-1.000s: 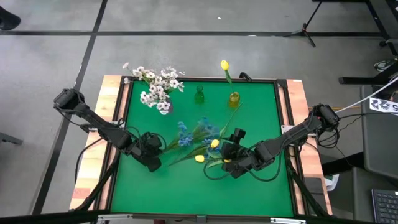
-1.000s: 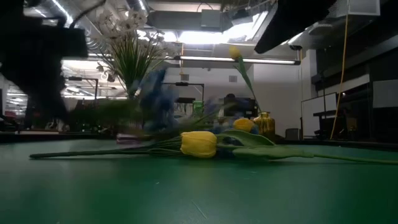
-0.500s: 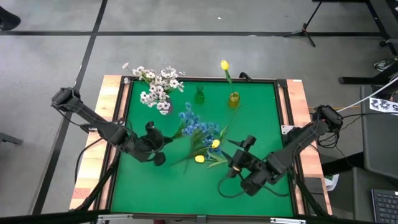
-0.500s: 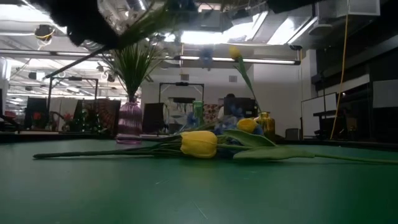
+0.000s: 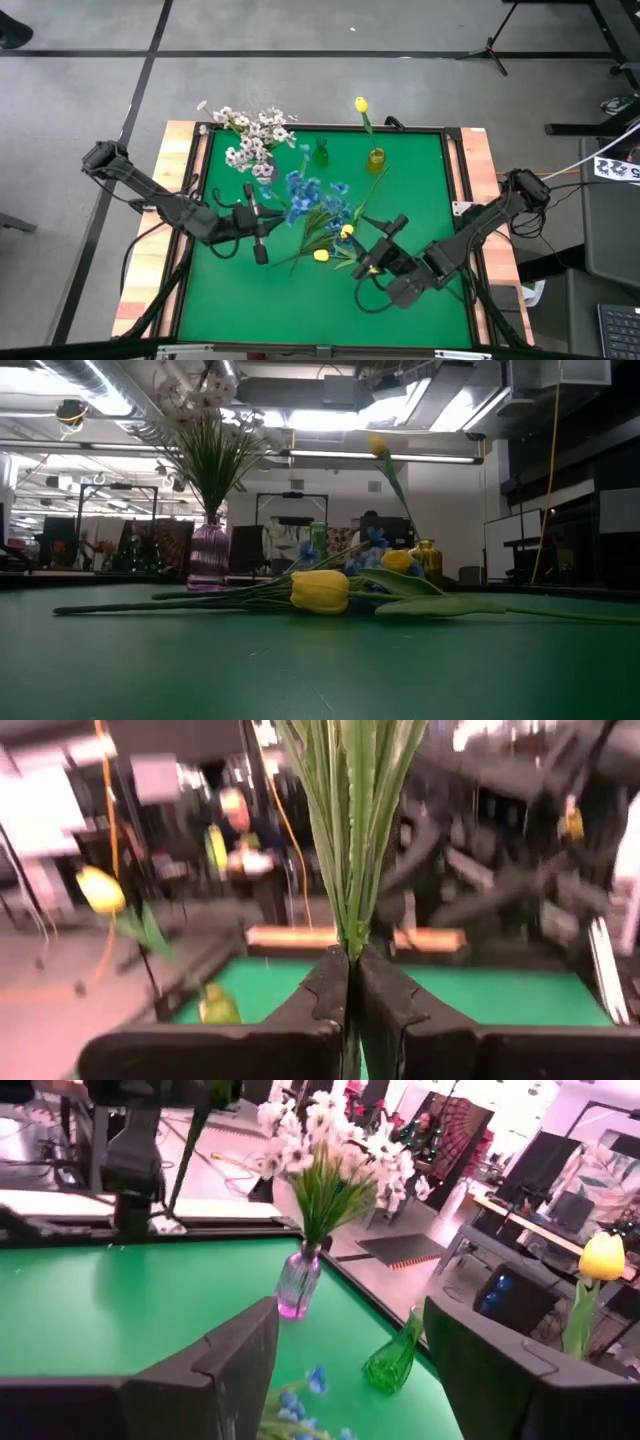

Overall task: Sort flowers into vase by color
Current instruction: Put the left blue flower into the green vase

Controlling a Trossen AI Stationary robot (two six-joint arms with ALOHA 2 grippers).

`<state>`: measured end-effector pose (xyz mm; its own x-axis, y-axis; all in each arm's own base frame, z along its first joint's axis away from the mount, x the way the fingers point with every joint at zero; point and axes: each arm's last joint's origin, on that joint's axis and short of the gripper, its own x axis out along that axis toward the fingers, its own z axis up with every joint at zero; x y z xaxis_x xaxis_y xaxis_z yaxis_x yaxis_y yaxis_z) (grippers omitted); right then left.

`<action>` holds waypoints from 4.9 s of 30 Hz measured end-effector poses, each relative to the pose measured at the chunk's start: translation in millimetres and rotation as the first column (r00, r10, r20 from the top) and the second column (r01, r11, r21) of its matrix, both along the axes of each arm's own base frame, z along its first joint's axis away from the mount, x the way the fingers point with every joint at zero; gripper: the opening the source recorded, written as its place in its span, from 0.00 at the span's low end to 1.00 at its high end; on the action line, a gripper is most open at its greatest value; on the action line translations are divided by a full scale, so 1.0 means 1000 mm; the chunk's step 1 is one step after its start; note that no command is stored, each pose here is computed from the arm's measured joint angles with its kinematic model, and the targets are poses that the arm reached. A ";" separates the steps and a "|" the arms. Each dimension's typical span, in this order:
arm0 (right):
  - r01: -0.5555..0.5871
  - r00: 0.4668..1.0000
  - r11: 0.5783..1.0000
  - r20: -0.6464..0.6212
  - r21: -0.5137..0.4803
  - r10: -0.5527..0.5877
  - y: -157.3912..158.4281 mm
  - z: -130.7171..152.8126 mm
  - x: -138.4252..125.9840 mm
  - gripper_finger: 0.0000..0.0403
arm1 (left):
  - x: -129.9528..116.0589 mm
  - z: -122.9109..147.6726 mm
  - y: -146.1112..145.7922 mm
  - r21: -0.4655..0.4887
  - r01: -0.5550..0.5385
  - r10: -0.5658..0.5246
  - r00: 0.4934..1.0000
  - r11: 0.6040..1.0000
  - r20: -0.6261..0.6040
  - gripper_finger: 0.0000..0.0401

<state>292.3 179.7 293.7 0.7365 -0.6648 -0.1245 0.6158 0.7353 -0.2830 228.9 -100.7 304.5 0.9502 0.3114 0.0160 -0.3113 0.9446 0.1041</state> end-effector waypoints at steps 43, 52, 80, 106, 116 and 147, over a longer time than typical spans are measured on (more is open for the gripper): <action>-0.279 0.913 0.951 0.268 -0.136 0.306 -0.066 0.039 0.073 0.62 | 0.061 -0.028 0.009 0.338 -0.181 0.115 0.972 0.924 0.206 0.03; -0.275 0.916 0.953 0.268 -0.124 0.299 -0.069 0.038 0.074 0.43 | 0.062 -0.029 0.009 0.339 -0.182 0.118 0.972 0.923 0.201 0.03; -0.150 0.962 0.968 0.194 -0.201 0.190 -0.078 0.045 0.070 0.05 | 0.046 -0.034 -0.002 0.424 -0.452 0.511 0.859 0.785 -0.031 0.28; -0.112 0.970 0.991 0.226 0.079 0.092 -0.286 -0.023 0.067 0.05 | -0.089 -0.047 0.001 -0.012 0.153 -0.151 0.980 0.988 0.133 0.16; -0.108 0.952 0.993 0.292 0.052 0.088 -0.305 -0.035 0.073 0.05 | -0.088 -0.054 0.014 -0.049 0.150 -0.147 0.987 0.988 0.059 0.09; -0.109 0.970 0.994 0.220 0.010 0.104 -0.306 -0.021 0.066 0.05 | -0.088 -0.065 0.014 -0.088 0.144 -0.145 0.989 0.986 -0.009 0.08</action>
<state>358.7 -126.0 272.7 0.8137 -0.5802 0.0345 0.5791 0.8043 -0.1332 141.0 -86.9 239.9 0.9852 0.1703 -0.0197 -0.1698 0.9852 0.0231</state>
